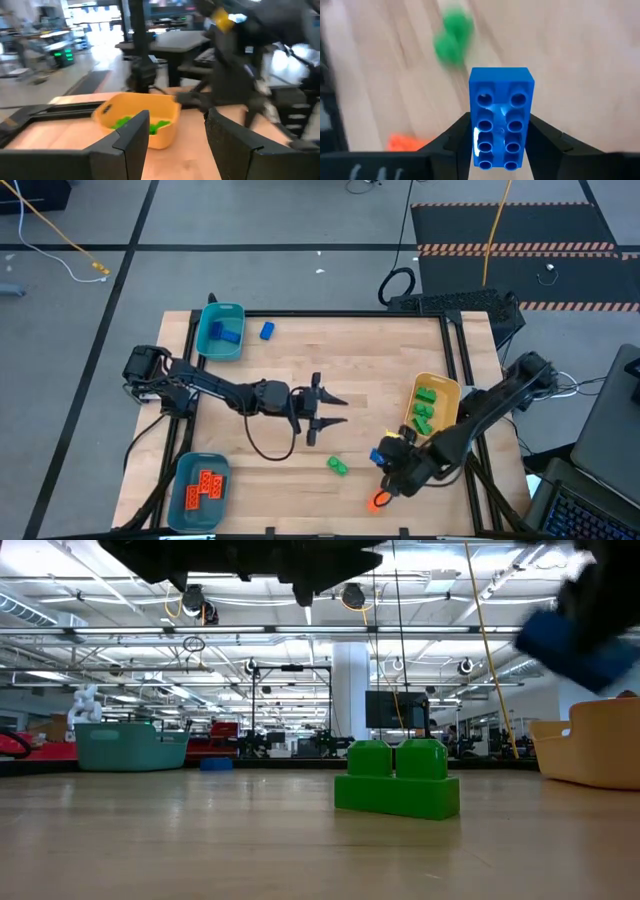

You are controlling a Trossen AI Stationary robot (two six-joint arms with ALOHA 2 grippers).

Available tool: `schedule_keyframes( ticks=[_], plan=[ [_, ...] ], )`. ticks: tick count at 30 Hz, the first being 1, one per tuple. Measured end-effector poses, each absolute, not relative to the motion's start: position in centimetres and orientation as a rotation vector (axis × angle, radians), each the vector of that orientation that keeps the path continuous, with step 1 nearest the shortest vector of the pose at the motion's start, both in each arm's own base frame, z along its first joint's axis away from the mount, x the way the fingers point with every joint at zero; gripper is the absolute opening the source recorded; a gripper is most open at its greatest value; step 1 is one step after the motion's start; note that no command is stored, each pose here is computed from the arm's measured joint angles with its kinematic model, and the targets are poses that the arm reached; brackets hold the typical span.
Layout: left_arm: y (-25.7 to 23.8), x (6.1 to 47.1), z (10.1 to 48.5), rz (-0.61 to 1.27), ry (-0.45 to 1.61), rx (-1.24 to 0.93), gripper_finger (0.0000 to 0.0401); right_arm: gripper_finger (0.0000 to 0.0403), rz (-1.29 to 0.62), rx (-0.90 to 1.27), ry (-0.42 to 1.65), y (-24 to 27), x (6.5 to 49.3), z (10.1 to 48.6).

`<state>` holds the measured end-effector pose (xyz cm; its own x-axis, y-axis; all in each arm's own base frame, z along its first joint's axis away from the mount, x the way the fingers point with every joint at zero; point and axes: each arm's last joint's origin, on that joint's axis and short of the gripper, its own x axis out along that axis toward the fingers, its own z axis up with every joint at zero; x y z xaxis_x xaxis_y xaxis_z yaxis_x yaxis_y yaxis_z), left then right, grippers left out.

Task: Sort & place blocks by color
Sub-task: Put the blue game piece into the light blue bin

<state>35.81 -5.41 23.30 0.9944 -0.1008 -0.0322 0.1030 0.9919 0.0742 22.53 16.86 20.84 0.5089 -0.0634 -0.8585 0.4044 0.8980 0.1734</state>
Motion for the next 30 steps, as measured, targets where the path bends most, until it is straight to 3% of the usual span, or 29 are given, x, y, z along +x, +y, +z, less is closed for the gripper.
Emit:
schedule_keyframes(
  ticks=[6, 14, 19, 30],
  plan=[
    [-5.5, 35.8, 23.6, -0.137, -0.001, 0.042, 0.0191, 0.0133, -0.298, 0.080, 0.750, 15.2, 21.8, 24.3],
    [-5.4, 35.8, 23.6, -0.056, 0.007, -0.042, 0.0191, 0.0133, -0.324, -0.232, 0.634, 13.1, 23.0, 24.6],
    [-6.8, 35.5, 23.8, 0.046, -0.013, 0.094, 0.0194, 0.0133, -0.273, -0.293, 0.575, 11.6, 24.5, 24.4],
    [-7.3, 36.3, 24.3, 0.077, 0.127, 0.005, 0.0293, 0.0139, -0.229, -0.375, 0.514, 8.8, 26.2, 23.5]
  ],
)
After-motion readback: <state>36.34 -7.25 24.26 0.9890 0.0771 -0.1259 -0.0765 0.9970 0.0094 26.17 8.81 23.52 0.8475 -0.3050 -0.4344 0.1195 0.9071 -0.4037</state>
